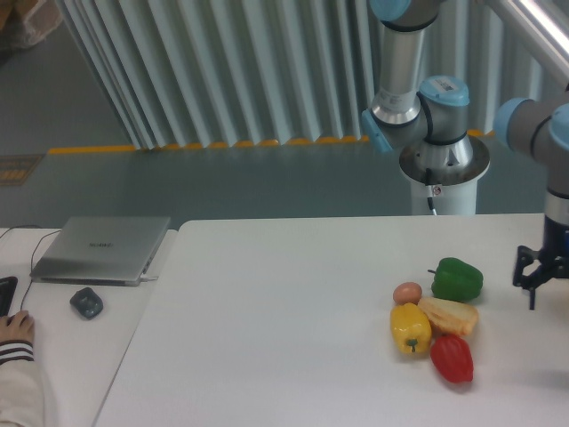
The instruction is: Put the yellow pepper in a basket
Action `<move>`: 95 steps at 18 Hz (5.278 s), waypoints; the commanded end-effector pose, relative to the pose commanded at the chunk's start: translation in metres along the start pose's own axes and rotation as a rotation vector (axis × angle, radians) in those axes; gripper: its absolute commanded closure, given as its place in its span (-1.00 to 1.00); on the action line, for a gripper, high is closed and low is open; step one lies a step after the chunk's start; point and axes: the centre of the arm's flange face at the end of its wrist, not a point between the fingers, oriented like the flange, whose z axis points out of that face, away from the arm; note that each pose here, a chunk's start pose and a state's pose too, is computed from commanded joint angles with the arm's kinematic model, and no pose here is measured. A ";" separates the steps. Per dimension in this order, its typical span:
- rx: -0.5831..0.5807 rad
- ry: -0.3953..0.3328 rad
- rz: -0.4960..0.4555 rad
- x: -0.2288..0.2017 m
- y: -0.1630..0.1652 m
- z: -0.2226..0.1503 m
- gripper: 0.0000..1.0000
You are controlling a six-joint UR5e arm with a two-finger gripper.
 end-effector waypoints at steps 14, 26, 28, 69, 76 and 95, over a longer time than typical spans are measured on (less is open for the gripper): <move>-0.111 -0.065 -0.010 0.165 0.000 0.000 -1.00; -0.176 -0.032 -0.027 0.243 0.004 0.067 -1.00; -0.176 -0.024 -0.022 0.243 0.004 0.067 -1.00; -0.151 -0.024 0.234 0.148 -0.005 0.005 0.07; -0.191 -0.006 0.276 0.114 0.009 -0.018 0.08; -0.211 0.018 0.826 -0.108 0.043 -0.026 0.08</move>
